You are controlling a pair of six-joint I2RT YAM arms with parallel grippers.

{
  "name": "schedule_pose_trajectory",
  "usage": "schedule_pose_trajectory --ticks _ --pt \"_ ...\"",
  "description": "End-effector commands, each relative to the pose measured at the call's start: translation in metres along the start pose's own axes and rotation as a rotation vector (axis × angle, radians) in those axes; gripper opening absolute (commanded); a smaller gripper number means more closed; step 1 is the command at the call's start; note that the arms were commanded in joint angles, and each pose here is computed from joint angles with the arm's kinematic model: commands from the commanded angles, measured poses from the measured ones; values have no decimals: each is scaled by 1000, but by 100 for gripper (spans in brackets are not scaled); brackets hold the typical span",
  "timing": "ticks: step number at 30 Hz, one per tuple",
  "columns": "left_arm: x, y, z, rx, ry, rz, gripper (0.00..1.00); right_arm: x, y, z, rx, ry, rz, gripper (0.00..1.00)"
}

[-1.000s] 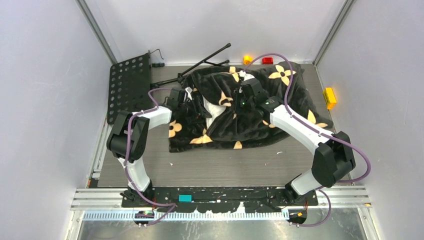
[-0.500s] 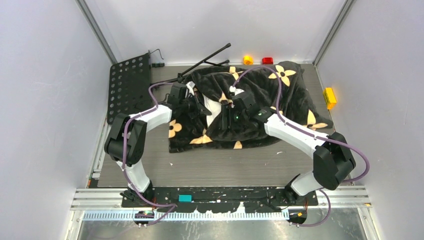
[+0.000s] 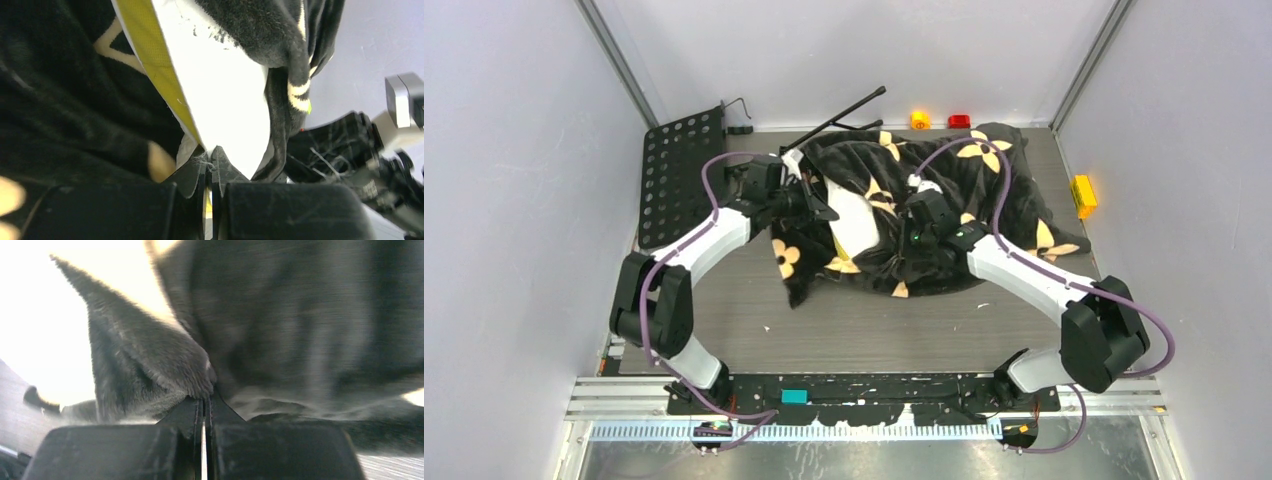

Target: Remove the pillowcase from the pillow

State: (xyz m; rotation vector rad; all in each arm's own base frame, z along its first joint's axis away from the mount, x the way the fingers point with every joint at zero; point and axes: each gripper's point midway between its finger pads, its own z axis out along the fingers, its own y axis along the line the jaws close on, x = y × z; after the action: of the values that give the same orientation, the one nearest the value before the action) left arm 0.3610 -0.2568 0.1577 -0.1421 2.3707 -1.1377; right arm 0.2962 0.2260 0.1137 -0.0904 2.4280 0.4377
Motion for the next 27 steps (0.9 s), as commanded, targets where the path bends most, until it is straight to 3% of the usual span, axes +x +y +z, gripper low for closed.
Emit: schedule_pose_trajectory --ticks 1,8,12,16,17,22,24,27 --pt "-23 -24 -49 55 -80 61 0 -27 -56 -8 141 -97 103 0" --pt "-27 0 -85 5 -136 22 0 -28 -114 -17 341 -85 116 0" --pt "-16 2 -96 -8 -133 30 0 -31 -153 -25 491 -86 204 0" --pt "-4 8 -105 -40 -114 32 0 -45 -155 -38 493 -153 211 1" --pt "-1 8 -106 -36 -111 29 0 -50 -146 -40 437 -163 192 4" --pt "24 -2 -97 44 -57 26 0 -72 -79 -55 69 -209 79 50" --pt "35 -3 -92 35 -33 51 0 -79 -58 -61 -22 -218 48 59" --pt "48 -3 -86 33 -5 55 0 -88 -36 -64 -60 -217 -30 63"
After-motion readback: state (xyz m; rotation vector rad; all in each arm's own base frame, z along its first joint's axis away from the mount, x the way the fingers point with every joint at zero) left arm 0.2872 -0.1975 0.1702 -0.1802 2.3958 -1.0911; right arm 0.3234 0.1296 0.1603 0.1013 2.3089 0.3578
